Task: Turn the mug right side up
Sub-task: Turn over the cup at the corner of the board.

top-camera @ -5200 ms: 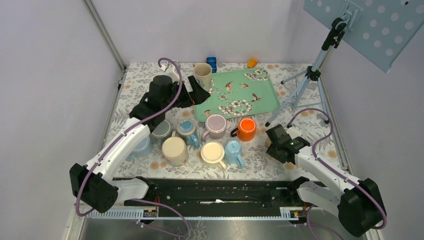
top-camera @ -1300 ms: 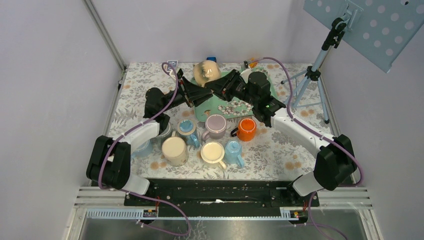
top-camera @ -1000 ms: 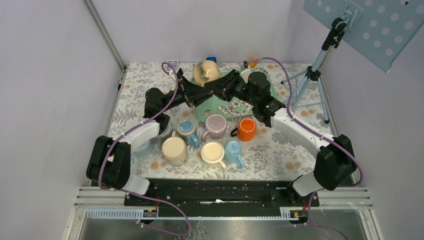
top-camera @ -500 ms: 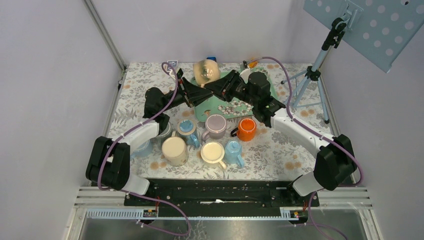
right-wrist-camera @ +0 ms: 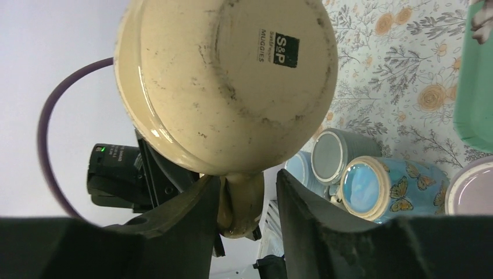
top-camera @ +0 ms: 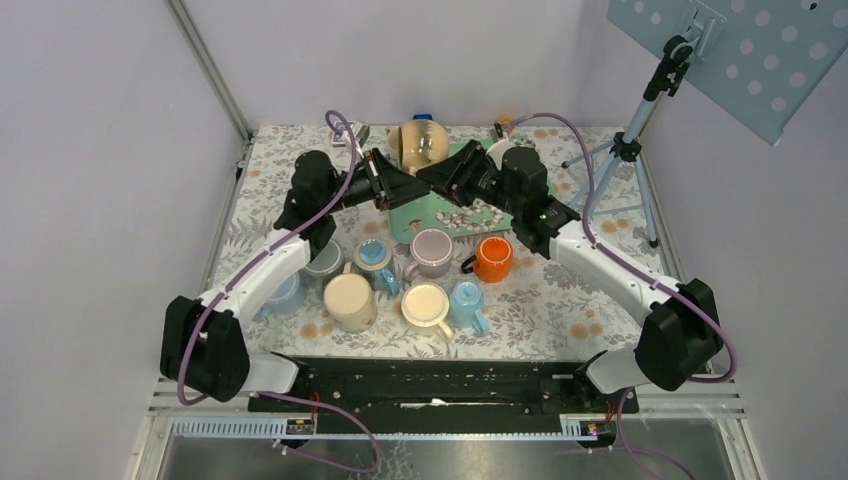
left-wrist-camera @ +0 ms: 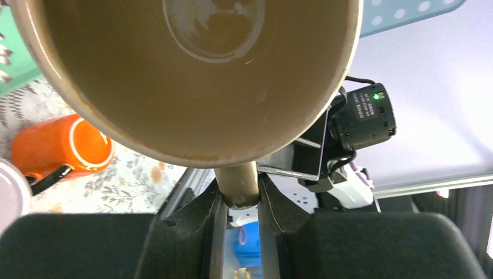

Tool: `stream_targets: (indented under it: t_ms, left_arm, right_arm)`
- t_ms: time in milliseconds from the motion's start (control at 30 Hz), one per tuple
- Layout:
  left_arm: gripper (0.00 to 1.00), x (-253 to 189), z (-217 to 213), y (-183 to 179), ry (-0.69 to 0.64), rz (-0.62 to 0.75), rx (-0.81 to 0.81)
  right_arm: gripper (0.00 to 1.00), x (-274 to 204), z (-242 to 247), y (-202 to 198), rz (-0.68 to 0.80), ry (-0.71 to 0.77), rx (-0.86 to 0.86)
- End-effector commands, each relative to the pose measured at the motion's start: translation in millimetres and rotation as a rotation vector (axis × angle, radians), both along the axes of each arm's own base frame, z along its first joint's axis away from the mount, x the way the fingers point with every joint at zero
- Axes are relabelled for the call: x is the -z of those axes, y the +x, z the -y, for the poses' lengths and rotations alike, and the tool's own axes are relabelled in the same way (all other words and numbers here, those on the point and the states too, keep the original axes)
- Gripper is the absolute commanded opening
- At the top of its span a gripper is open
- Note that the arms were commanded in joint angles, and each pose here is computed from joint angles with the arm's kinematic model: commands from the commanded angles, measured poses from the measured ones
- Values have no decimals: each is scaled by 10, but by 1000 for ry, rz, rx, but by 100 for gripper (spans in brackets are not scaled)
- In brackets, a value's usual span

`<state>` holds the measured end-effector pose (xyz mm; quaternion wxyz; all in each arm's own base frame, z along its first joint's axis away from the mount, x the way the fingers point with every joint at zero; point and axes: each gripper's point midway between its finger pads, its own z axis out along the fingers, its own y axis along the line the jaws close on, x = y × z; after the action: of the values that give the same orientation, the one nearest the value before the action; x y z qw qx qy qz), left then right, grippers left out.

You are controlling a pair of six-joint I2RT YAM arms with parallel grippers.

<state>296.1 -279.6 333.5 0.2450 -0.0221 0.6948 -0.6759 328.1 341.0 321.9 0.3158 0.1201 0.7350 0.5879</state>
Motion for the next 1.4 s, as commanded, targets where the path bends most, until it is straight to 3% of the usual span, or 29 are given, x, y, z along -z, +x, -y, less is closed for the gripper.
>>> stream_targets:
  t_ms: [0,700,967,1033,1367]
  left_arm:
    - [0,-293,3,107,91,219,-119]
    - [0,-150,95,428,288,277,-234]
    - [0,-60,123,642,402,304,-248]
    - [0,-15,147,695,440,315,-248]
    - [0,259,440,1010,667,352,-257]
  right_arm:
    - [50,-381,-41,-219,130,44,-62]
    - [65,-67,396,-115,121,-232,133]
    - [86,-29,765,-271,178,-368,200]
    - [99,-21,916,-305,194,-413,241]
    - [100,-184,1500,-565,284,-513,379]
